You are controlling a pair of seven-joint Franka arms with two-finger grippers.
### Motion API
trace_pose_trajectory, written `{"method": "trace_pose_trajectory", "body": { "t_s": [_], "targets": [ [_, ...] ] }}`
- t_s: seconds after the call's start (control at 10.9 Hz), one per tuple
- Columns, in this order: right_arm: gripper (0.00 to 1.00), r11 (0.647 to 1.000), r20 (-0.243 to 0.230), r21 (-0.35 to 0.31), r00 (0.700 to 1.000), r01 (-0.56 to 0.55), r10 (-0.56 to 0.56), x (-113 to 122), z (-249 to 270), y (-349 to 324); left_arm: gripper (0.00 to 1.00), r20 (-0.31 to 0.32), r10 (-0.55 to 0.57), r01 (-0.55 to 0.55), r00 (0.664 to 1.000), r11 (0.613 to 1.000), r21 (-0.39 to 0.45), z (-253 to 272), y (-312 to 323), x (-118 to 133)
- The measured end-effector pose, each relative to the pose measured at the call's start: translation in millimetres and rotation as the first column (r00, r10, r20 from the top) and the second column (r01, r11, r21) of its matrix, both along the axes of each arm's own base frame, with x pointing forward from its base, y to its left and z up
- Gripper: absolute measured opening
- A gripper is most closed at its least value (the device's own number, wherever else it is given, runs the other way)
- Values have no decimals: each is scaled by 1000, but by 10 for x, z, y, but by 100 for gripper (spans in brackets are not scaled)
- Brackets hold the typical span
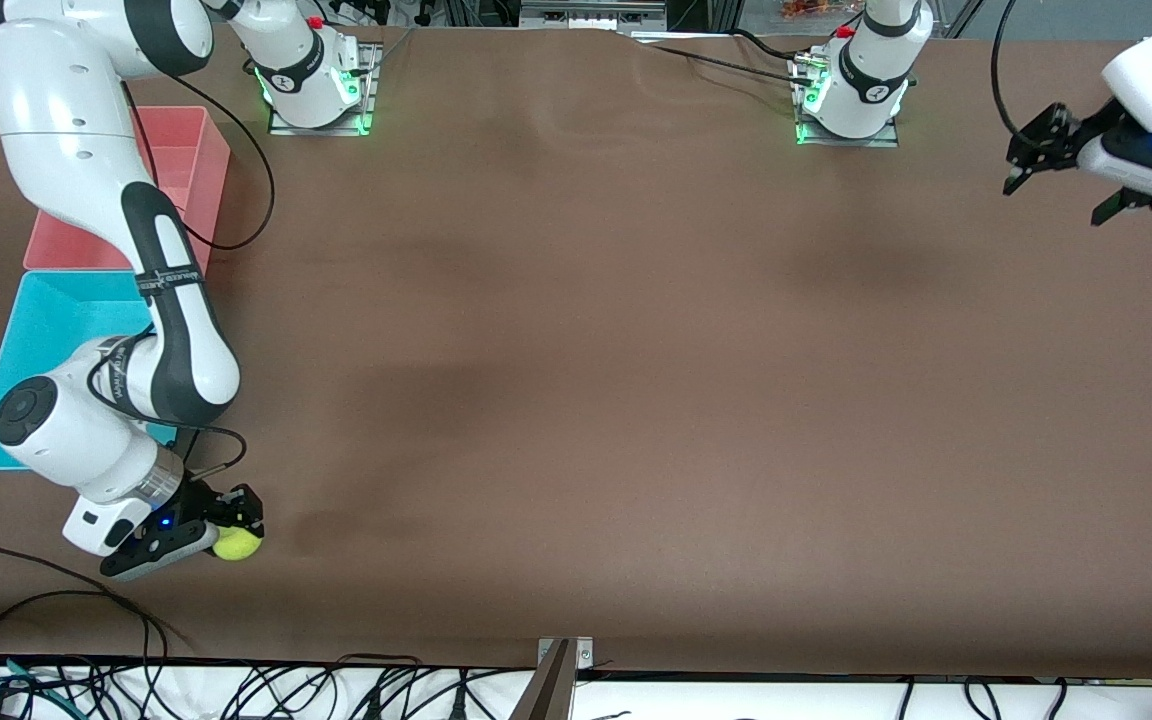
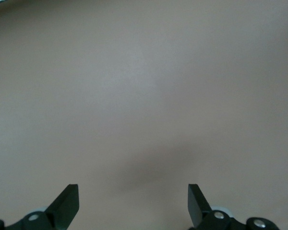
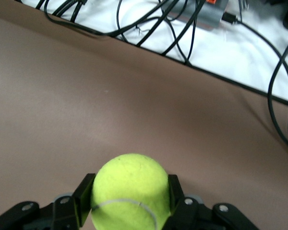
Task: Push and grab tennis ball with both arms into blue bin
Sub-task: 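Carry the tennis ball with the right gripper over the cyan bin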
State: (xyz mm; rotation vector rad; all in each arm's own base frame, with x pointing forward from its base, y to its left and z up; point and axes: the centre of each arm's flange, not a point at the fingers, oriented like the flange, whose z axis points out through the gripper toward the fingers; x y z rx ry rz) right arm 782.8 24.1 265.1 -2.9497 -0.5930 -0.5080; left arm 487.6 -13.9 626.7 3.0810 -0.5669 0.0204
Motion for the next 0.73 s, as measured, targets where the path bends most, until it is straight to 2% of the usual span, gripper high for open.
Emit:
{"method": "trace_pose_trajectory", "body": {
  "t_s": [0.37,0.55,0.73],
  "targets": [
    [66,1000,-111,4,994,20,-20,-100,274,-55,100,-31,146,-146,989,989,6,315,-120,-114],
    [66,1000,-167,-4,986,27,-27,-168,432,-111,100,-62,231,-230,971,973,16,400,-131,-159],
    [66,999,-201,-24,979,24,-28,-230,649,-160,100,-84,296,-295,951,955,28,490,-171,-193]
  ]
}}
